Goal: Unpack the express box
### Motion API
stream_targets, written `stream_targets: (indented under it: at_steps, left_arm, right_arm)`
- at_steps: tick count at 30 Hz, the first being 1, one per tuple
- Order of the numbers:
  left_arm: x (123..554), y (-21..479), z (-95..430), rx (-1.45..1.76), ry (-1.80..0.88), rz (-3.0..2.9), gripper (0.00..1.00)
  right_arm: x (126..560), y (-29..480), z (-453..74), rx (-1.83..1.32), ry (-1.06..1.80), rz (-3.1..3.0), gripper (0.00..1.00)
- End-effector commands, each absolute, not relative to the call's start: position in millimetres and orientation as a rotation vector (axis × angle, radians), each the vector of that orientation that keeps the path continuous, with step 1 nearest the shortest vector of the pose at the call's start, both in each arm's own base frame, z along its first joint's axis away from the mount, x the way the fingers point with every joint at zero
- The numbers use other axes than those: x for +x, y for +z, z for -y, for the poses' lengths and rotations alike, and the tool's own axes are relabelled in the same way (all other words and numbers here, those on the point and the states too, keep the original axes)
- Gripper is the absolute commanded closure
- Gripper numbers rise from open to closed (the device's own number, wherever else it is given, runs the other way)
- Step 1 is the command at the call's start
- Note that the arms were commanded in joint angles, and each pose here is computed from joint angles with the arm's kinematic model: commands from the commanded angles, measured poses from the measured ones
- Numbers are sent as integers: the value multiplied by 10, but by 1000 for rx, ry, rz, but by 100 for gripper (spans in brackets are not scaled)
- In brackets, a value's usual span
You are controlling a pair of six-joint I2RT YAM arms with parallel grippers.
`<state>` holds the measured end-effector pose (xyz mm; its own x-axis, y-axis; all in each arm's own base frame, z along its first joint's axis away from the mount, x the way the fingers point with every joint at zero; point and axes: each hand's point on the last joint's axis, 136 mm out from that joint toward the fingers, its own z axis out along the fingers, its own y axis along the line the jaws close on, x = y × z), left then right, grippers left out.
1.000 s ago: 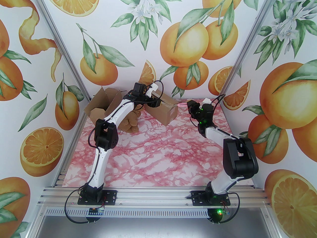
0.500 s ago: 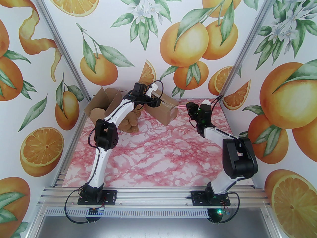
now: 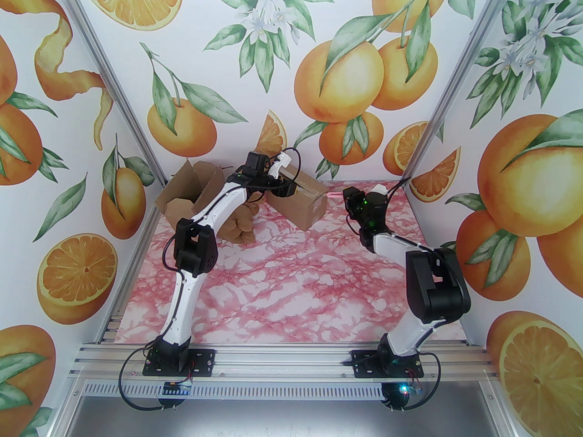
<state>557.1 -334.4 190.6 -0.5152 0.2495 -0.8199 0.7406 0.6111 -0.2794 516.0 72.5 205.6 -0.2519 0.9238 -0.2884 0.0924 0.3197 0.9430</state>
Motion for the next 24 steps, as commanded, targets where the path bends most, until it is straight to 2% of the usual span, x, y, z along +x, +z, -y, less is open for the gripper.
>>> stream_targets:
  at_steps: [1, 8, 24]
  left_arm:
    - [5279, 1201, 3420, 771, -894, -2303, 31]
    - [5273, 1175, 3422, 770, -899, -2309, 31]
    - [5225, 1033, 3450, 761, -944, -2335, 33]
  right_arm:
    - [5180, 1991, -742, 962, 1073, -1581, 100]
    - [5159, 1954, -763, 986, 1069, -1571, 100]
    - [5200, 1910, -1112, 1083, 1255, -1448, 100]
